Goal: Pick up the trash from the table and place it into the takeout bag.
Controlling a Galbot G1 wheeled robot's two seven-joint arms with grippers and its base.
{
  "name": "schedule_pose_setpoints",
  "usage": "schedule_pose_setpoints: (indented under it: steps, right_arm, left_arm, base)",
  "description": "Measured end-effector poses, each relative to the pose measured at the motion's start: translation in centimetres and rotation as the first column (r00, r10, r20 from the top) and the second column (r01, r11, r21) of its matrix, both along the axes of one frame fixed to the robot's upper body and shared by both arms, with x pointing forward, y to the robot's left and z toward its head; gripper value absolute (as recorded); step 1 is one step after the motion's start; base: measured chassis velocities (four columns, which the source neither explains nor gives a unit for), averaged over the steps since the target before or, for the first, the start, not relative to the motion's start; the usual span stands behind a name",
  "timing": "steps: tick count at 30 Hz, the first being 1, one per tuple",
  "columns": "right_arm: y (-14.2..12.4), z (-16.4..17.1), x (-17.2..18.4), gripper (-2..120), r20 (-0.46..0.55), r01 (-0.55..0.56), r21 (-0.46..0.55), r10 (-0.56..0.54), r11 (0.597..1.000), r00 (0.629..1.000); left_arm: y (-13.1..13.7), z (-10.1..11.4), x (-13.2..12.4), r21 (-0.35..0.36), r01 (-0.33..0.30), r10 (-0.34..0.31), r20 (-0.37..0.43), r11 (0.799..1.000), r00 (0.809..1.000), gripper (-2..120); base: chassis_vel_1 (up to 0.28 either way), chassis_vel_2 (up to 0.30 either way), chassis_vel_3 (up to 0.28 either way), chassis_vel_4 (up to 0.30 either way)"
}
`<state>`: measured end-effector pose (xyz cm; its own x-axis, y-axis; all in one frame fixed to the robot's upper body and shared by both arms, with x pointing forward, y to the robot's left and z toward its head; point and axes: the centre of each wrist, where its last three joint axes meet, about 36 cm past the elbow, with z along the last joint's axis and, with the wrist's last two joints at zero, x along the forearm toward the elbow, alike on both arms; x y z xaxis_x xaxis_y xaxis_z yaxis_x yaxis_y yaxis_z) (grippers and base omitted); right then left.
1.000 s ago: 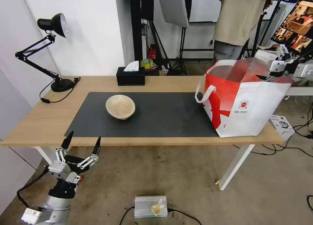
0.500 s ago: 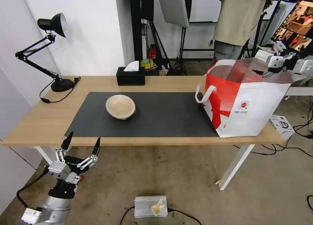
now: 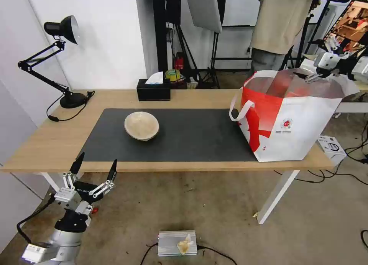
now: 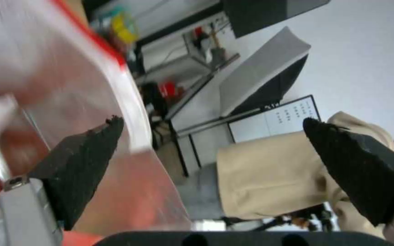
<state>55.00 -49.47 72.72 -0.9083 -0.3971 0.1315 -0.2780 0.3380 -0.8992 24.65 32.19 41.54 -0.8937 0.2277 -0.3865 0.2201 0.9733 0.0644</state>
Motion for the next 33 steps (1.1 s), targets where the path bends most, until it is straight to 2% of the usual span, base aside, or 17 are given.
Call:
schedule_pose_setpoints:
  steps: [1, 2, 3, 5, 8, 9, 14, 15, 18, 19, 22, 24, 25, 27, 29, 33]
  right_arm:
    - [0.0, 0.0, 0.0, 100, 0.000, 0.000, 0.000, 0.000, 1.000, 1.000]
    - [0.4, 0.0, -0.6, 100, 0.002, 0.004, 0.036, -0.004, 0.999, 1.000]
    - [1.4, -0.5, -1.8, 100, 0.002, 0.020, 0.120, -0.020, 0.993, 1.000]
    - [1.9, -0.9, -2.3, 100, 0.000, 0.029, 0.158, -0.030, 0.987, 1.000]
    - [4.4, -2.3, -4.6, 100, -0.012, 0.068, 0.327, -0.068, 0.943, 0.998]
    - [4.4, -2.3, -4.6, 100, -0.012, 0.068, 0.327, -0.068, 0.943, 0.998]
    - [7.2, -3.5, -6.7, 100, -0.016, 0.087, 0.490, -0.091, 0.867, 0.996]
    - [7.2, -3.5, -6.7, 100, -0.016, 0.087, 0.490, -0.091, 0.867, 0.996]
    - [8.6, -3.8, -7.4, 100, 0.007, 0.076, 0.564, -0.097, 0.822, 0.995]
    - [8.6, -3.8, -7.4, 100, 0.007, 0.076, 0.564, -0.097, 0.822, 0.995]
    - [10.7, -4.8, -7.8, 100, 0.025, 0.049, 0.648, -0.086, 0.760, 0.996]
    - [11.0, -5.0, -7.9, 100, 0.026, 0.048, 0.659, -0.086, 0.751, 0.996]
    - [12.1, -5.5, -8.1, 100, 0.031, 0.038, 0.702, -0.083, 0.711, 0.996]
    - [13.6, -6.1, -8.5, 100, 0.037, 0.027, 0.745, -0.081, 0.666, 0.996]
    - [14.1, -6.4, -8.6, 100, 0.037, 0.023, 0.757, -0.079, 0.653, 0.996]
    - [16.8, -8.1, -9.7, 100, 0.030, -0.004, 0.810, -0.035, 0.586, 0.999]
  left_arm:
    - [0.0, 0.0, 0.0, 0.000, 0.000, 0.000, 0.000, 1.000, 1.000, 100]
    - [0.0, 0.1, 0.0, 0.000, -0.001, 0.001, 0.001, 1.000, 1.000, 100]
    - [0.0, 0.3, 0.0, 0.001, 0.001, -0.001, 0.005, 1.000, 1.000, 100]
    - [-0.1, 0.4, 0.0, 0.001, 0.002, -0.002, 0.006, 1.000, 1.000, 100]
    - [-0.4, 0.9, 0.0, -0.005, 0.004, -0.004, 0.013, 1.000, 1.000, 100]
    - [-0.4, 0.9, 0.0, -0.005, 0.004, -0.004, 0.013, 1.000, 1.000, 100]
    - [-1.1, 1.3, 0.3, -0.021, 0.000, 0.000, 0.023, 1.000, 1.000, 100]
    - [-1.1, 1.3, 0.3, -0.021, 0.000, 0.000, 0.023, 1.000, 1.000, 100]
    - [-1.4, 1.4, 0.3, -0.024, 0.007, -0.007, 0.026, 1.000, 1.000, 100]
    - [-1.4, 1.4, 0.3, -0.024, 0.007, -0.007, 0.026, 1.000, 1.000, 100]
    - [-1.7, 1.5, 0.3, -0.030, 0.007, -0.007, 0.029, 1.000, 1.000, 100]
    - [-1.8, 1.5, 0.3, -0.030, 0.007, -0.006, 0.030, 1.000, 1.000, 100]
    - [-2.0, 1.6, 0.2, -0.034, 0.007, -0.006, 0.032, 0.999, 0.999, 100]
    - [-2.1, 1.6, 0.2, -0.038, 0.007, -0.006, 0.033, 0.999, 0.999, 100]
    - [-2.2, 1.6, 0.2, -0.039, 0.007, -0.006, 0.034, 0.999, 0.999, 100]
    - [-2.5, 1.8, 0.2, -0.048, 0.002, 0.000, 0.040, 0.999, 0.999, 100]
  base:
    - [0.000, 0.000, 0.000, 0.000]
    - [0.000, 0.000, 0.000, 0.000]
    - [0.000, 0.000, 0.000, 0.000]
    - [0.000, 0.000, 0.000, 0.000]
    - [0.000, 0.000, 0.000, 0.000]
    - [0.000, 0.000, 0.000, 0.000]
    - [0.000, 0.000, 0.000, 0.000]
    - [0.000, 0.000, 0.000, 0.000]
    - [0.000, 0.000, 0.000, 0.000]
    - [0.000, 0.000, 0.000, 0.000]
    - [0.000, 0.000, 0.000, 0.000]
    - [0.000, 0.000, 0.000, 0.000]
    - [0.000, 0.000, 0.000, 0.000]
    - [0.000, 0.000, 0.000, 0.000]
    - [0.000, 0.000, 0.000, 0.000]
    - [0.000, 0.000, 0.000, 0.000]
